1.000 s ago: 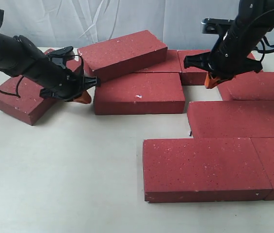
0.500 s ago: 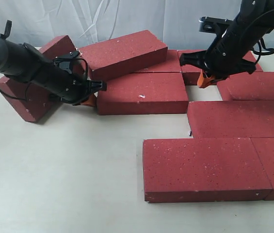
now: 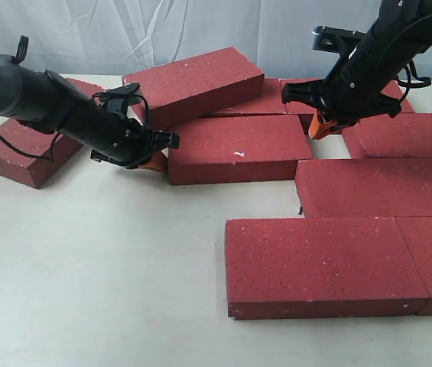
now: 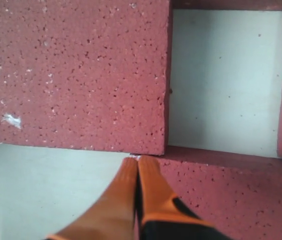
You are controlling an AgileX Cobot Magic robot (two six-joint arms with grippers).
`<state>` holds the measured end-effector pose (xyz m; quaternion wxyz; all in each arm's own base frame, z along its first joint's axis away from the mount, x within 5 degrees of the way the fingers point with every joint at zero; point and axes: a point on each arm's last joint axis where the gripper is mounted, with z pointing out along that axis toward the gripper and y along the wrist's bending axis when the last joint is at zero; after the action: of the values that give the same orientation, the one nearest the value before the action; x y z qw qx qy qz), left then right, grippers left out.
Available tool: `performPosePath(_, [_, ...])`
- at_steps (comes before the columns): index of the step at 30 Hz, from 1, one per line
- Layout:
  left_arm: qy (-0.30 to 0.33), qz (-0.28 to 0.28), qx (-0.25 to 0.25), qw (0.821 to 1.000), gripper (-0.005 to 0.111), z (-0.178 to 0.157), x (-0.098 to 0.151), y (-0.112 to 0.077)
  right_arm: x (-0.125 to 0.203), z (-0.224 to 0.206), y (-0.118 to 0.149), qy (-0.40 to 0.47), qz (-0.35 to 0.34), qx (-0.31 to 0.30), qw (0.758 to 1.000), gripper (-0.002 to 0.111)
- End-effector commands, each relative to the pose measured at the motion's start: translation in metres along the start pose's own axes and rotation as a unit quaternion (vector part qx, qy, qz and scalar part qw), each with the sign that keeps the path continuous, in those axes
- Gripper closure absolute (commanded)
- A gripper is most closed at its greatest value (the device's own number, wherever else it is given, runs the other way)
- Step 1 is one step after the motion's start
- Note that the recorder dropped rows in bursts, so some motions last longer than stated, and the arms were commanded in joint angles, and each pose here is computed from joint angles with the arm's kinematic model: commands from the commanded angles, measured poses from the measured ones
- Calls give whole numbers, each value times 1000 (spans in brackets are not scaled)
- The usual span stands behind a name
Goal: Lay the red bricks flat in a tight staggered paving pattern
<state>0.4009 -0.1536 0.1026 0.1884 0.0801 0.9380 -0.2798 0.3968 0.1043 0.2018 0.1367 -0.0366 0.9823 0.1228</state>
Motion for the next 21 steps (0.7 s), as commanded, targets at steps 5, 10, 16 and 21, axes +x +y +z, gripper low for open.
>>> performPosePath(5, [-3, 18, 16, 1000, 107, 1, 1, -4, -1, -3, 0, -1, 1, -3, 1000, 109])
performPosePath(10, [-21, 12, 49, 998, 107, 2, -2, -13, -1, -3, 0, -3, 5, -7, 1000, 109])
performPosePath(16, [-39, 10, 55, 998, 107, 12, 0, -33, -3, -4, 3, -13, 16, -20, 1000, 109])
performPosePath(21, [-55, 29, 62, 996, 107, 16, -5, -53, -3, -4, 4, -13, 11, -30, 999, 109])
